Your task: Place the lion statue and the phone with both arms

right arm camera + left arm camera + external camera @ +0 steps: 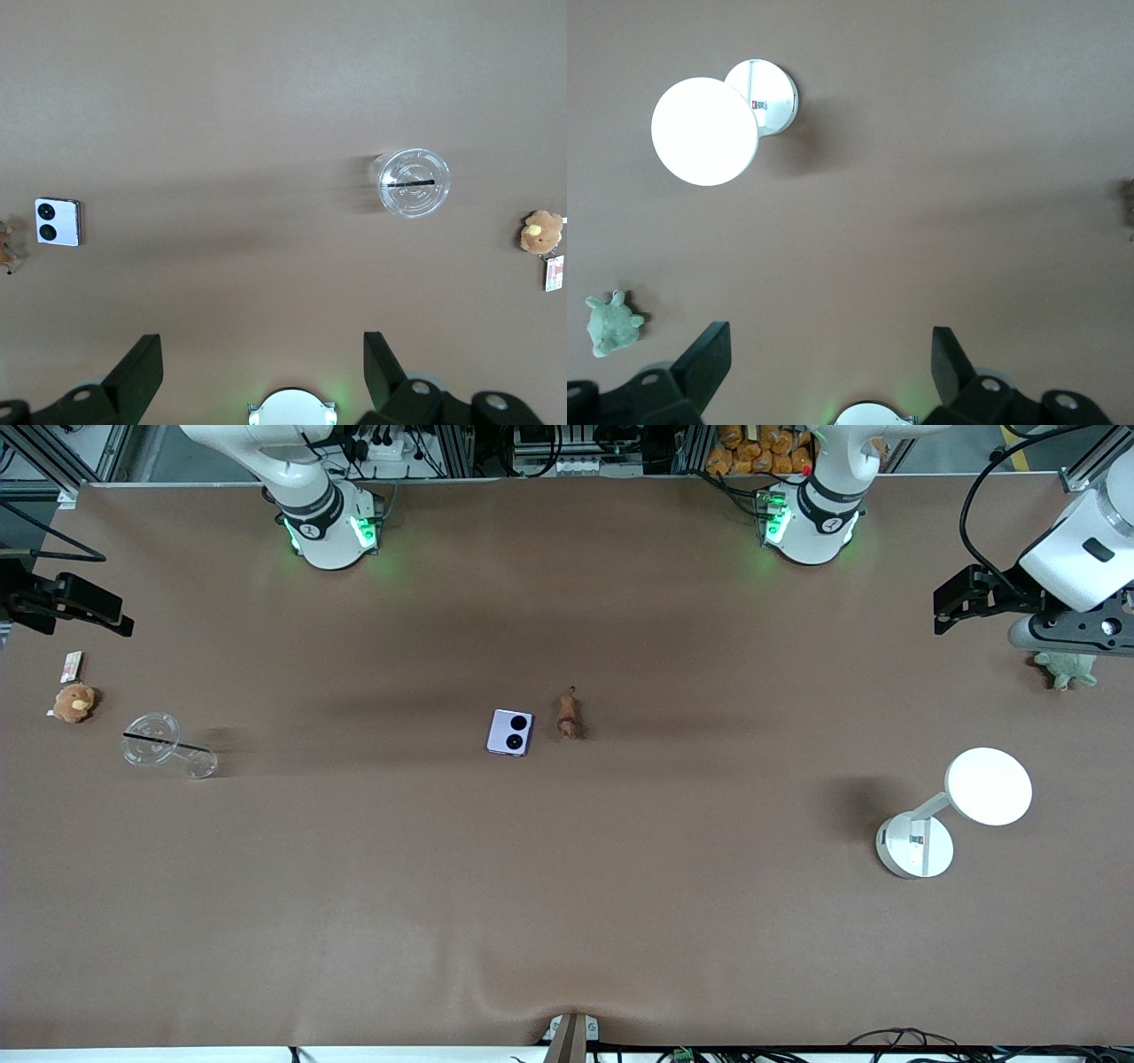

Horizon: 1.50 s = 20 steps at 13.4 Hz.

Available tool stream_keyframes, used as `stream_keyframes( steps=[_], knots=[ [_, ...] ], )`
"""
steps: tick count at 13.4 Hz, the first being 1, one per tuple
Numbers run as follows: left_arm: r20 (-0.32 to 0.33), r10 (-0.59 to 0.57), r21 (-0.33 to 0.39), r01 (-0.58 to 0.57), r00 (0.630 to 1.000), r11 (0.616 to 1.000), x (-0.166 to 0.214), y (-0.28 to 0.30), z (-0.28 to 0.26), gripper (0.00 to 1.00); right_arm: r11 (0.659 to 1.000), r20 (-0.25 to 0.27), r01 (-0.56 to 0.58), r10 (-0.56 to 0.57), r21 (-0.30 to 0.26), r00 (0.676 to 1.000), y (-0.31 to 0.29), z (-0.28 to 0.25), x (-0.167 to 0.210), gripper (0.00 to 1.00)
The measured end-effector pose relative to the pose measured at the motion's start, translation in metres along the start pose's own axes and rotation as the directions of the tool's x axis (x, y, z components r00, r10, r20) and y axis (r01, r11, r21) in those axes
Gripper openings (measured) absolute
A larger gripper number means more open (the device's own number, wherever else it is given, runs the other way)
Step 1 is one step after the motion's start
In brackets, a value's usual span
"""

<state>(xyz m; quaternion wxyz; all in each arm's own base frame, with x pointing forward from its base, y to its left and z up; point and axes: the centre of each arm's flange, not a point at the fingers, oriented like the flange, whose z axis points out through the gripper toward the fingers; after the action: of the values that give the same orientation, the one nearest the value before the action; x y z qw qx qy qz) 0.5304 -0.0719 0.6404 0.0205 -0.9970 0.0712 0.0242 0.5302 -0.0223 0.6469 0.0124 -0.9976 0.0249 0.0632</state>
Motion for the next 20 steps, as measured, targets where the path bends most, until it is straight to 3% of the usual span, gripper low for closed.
stream_keyframes(
  steps=[16, 20],
  knots=[
    [0.007, 0.0, -0.002, 0.001, 1.0, 1.0, 0.001, -0.001, 0.004, 1.0, 1.0, 0.011, -0.005, 0.005, 0.001, 1.0, 0.003, 0.001, -0.001, 1.0],
    [0.067, 0.015, -0.027, -0.013, 0.998, 1.0, 0.018, 0.009, 0.034, 1.0, 1.0, 0.012, -0.005, 0.005, 0.001, 1.0, 0.003, 0.001, -0.001, 1.0]
  ],
)
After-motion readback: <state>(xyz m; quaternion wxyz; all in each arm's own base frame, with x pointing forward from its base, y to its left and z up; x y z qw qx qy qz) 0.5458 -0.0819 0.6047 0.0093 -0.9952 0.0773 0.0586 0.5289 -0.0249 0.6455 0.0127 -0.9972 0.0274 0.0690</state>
